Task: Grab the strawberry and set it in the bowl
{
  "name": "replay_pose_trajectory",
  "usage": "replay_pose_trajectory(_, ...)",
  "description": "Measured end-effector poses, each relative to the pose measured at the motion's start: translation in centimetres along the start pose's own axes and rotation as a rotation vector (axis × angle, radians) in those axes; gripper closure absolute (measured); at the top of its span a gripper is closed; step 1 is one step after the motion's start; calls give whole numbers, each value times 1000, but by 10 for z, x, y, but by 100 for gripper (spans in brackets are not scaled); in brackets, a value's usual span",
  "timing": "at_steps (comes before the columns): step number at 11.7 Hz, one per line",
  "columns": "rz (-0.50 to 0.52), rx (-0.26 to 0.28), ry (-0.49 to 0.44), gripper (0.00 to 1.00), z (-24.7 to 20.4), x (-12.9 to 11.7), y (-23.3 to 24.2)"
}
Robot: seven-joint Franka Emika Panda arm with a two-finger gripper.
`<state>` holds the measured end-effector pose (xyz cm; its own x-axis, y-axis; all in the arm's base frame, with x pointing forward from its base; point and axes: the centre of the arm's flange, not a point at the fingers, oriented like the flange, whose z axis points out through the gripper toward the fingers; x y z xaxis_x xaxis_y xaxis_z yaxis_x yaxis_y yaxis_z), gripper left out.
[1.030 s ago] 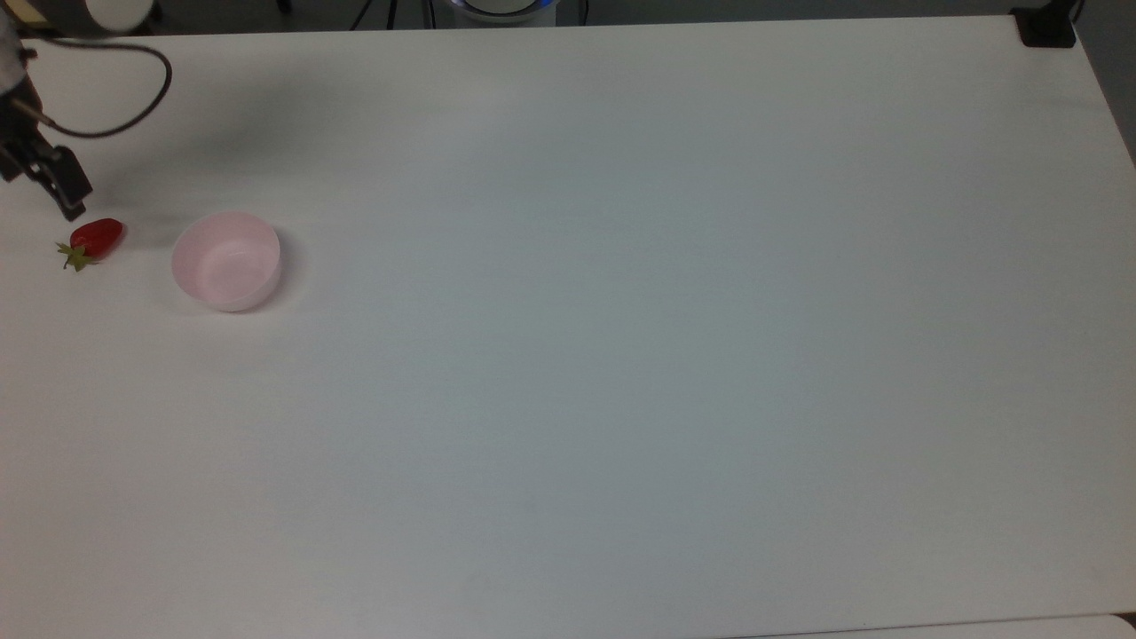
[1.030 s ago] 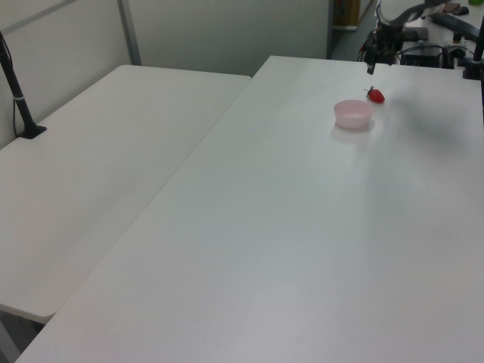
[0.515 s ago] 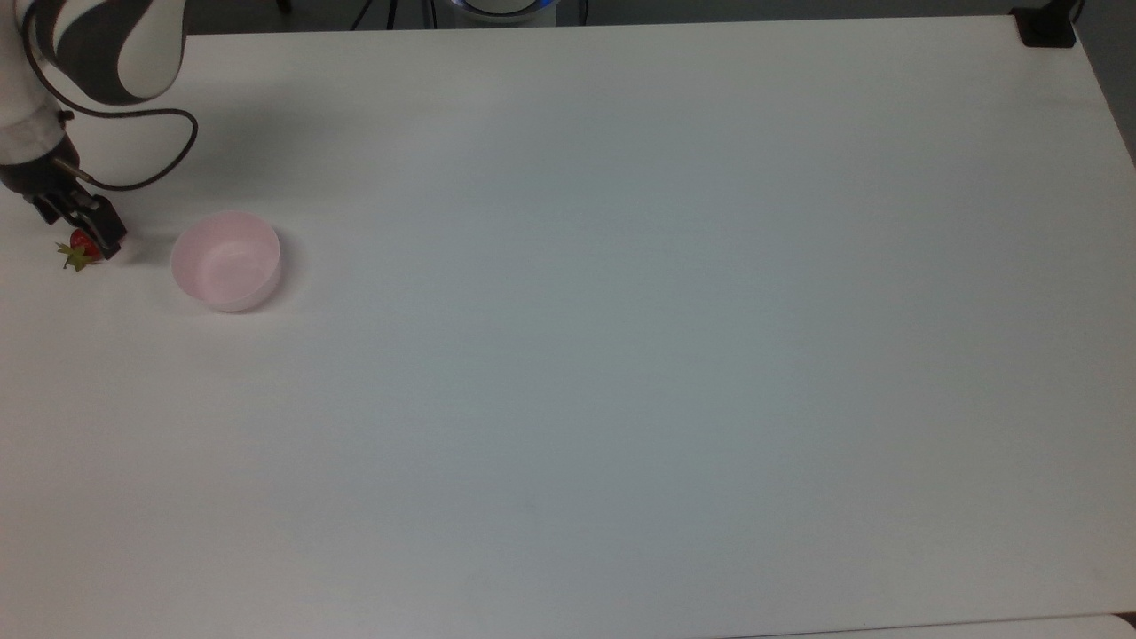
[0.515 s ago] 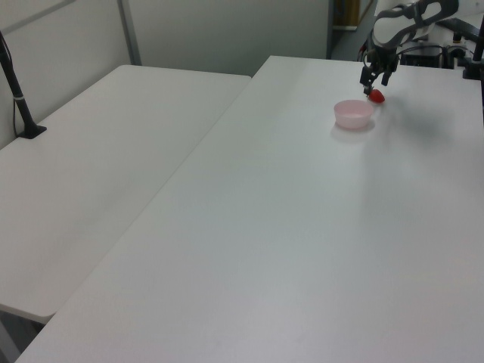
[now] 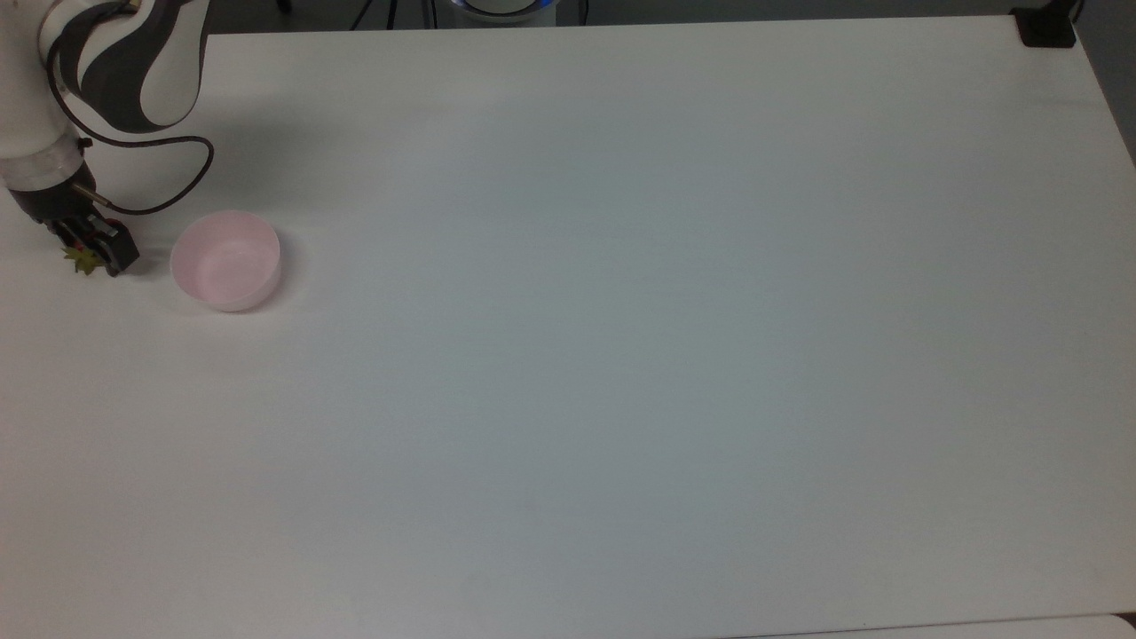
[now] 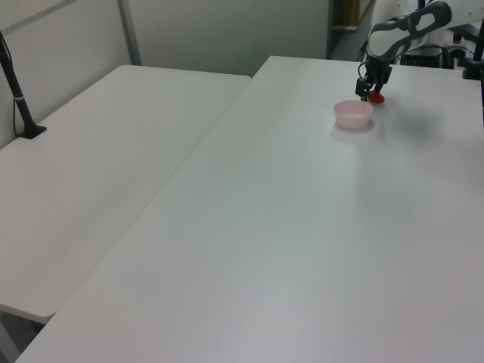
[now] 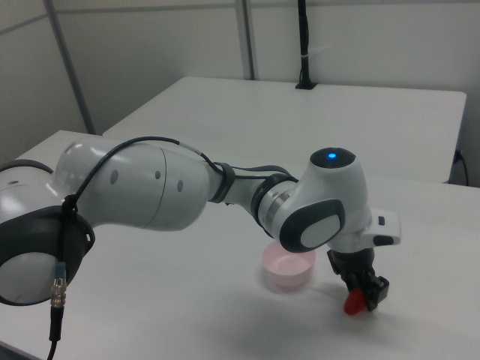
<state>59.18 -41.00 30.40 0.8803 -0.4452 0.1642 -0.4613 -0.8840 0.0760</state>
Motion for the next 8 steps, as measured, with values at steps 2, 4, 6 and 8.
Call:
replay_pose_trajectory(2, -19, -1, -35, 56, -3, -3, 3)
replay_pose_trajectory(4, -37, 0, -61, 57, -14, -3, 7)
replay_pose_trajectory(6, -41, -1, -59, 57, -41, -1, 9)
replay_pose_trajectory(8, -48, 6, -43, 55, -76, 1, 1)
